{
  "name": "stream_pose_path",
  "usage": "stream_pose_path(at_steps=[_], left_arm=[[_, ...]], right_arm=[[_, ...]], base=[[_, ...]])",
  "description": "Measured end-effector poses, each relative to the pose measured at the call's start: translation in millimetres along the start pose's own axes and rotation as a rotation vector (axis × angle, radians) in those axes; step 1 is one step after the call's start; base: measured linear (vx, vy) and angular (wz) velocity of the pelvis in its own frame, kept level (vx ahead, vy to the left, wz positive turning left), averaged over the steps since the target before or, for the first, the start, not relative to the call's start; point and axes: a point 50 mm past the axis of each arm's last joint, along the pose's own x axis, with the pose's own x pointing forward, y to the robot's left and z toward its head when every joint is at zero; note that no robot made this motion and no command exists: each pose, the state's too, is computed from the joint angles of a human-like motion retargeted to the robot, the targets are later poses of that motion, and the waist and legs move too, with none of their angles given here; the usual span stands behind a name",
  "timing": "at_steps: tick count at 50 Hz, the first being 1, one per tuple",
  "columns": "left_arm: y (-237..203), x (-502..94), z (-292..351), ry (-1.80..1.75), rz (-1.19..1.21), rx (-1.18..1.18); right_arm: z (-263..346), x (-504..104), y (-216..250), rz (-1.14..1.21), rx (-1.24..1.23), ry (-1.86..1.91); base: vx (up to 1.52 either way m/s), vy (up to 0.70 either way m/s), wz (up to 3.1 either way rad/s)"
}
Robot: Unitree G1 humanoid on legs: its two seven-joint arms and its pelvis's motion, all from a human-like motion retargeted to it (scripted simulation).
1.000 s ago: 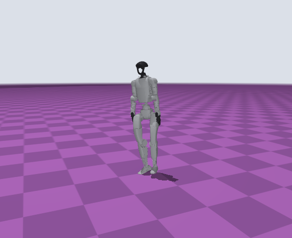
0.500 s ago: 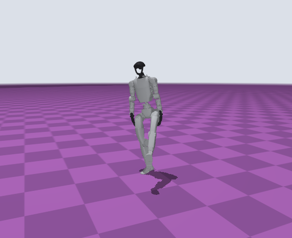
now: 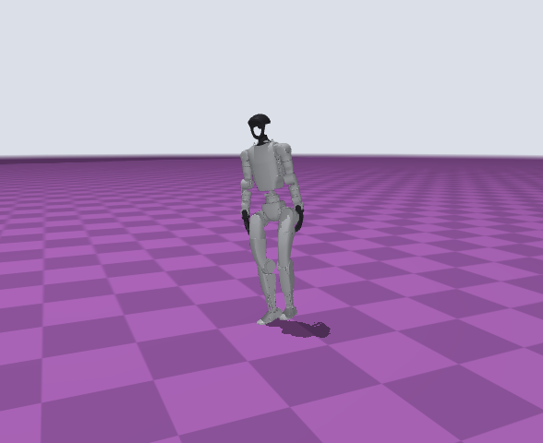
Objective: In place motions
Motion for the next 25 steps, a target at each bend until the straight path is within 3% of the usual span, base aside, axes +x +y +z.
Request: stream_pose_path(at_steps=[8,16,25], left_arm=[[16.7,-6.7,16.9,-0.023,0.061,0.030],[10.7,-44.1,132.0,-0.330,0.104,0.275],[-0.6,-59.9,163.8,-0.534,0.133,0.283]], right_arm=[[-16.5,1.0,5.6,0.015,0.022,0.058],[-53.5,-2.1,10.3,0.017,0.227,0.173],[-44.5,0.8,17.2,0.032,0.059,0.177]], base=[[0.08,0.02,-0.15],[-0.17,0.11,0.06],[-0.08,0.00,-0.39]])
